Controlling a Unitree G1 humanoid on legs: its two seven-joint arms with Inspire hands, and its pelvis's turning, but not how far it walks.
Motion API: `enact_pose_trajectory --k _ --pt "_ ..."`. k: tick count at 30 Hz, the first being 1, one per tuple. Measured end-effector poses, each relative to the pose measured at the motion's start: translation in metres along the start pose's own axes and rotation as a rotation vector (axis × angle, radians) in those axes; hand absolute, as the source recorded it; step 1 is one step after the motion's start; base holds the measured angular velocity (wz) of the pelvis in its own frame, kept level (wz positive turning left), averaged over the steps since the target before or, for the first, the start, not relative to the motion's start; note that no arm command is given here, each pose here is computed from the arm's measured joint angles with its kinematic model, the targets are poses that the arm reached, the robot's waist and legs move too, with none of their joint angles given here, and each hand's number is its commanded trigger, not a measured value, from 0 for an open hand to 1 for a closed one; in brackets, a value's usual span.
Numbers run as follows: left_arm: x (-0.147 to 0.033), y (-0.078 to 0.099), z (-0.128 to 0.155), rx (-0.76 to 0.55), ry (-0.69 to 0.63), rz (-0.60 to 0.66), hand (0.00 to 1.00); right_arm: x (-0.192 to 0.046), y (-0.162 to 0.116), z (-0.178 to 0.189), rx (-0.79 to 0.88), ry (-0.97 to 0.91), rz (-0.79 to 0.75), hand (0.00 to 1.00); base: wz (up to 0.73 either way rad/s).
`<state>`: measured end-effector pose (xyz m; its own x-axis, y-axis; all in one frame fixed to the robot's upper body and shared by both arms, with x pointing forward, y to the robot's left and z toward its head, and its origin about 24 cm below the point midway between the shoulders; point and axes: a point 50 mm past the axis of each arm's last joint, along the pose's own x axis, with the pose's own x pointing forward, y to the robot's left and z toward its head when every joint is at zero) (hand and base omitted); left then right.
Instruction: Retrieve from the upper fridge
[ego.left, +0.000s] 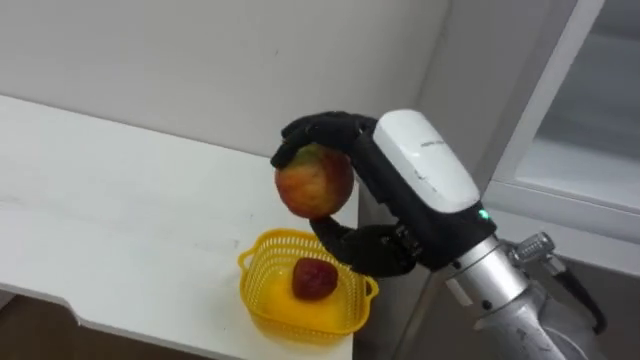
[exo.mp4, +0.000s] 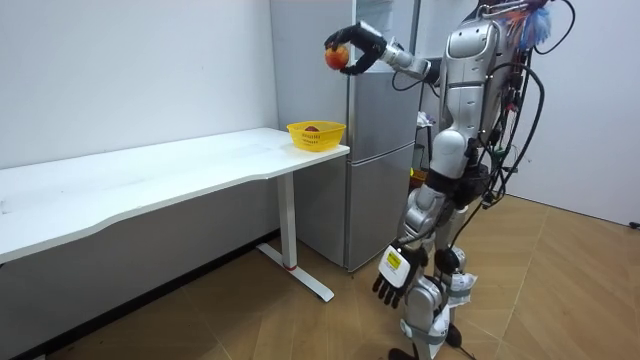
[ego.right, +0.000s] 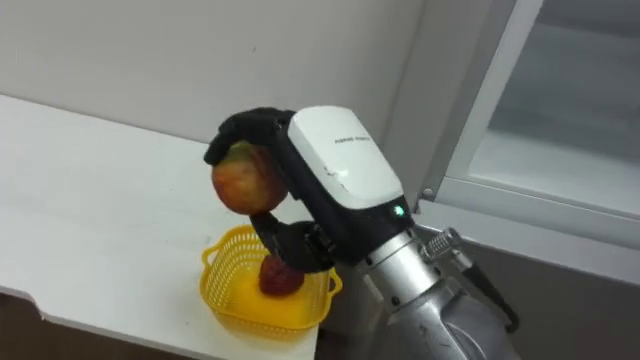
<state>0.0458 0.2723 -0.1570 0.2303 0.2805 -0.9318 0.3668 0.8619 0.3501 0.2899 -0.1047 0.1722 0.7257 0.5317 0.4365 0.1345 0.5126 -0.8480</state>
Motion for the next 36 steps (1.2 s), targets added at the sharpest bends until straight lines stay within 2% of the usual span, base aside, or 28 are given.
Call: enact_pose_trajectory --k 10,15,20,29,36 --pt "-0.001 0.012 0.001 0.006 -0.007 0.013 0.0 0.002 0.022 -0.052 -0.093 0.216 0.15 1.0 0.13" --pt "0.0 0.014 0.005 0.009 -0.018 0.021 0.0 -0.013 0.041 -0.078 -0.107 0.34 0.23 1.0 0.11" --pt "0.0 0.014 0.006 0.03 -0.018 0.022 0.0 -0.025 0.047 -0.101 -0.13 0.456 0.269 1.0 0.13" --pt "-0.001 0.012 0.006 0.049 -0.013 0.004 0.0 -0.026 0.045 -0.108 -0.149 0.475 0.227 1.0 0.03" --pt "0.0 0.014 0.014 0.058 -0.038 0.012 0.0 -0.034 0.049 -0.116 -0.154 0.519 0.254 1.0 0.0"
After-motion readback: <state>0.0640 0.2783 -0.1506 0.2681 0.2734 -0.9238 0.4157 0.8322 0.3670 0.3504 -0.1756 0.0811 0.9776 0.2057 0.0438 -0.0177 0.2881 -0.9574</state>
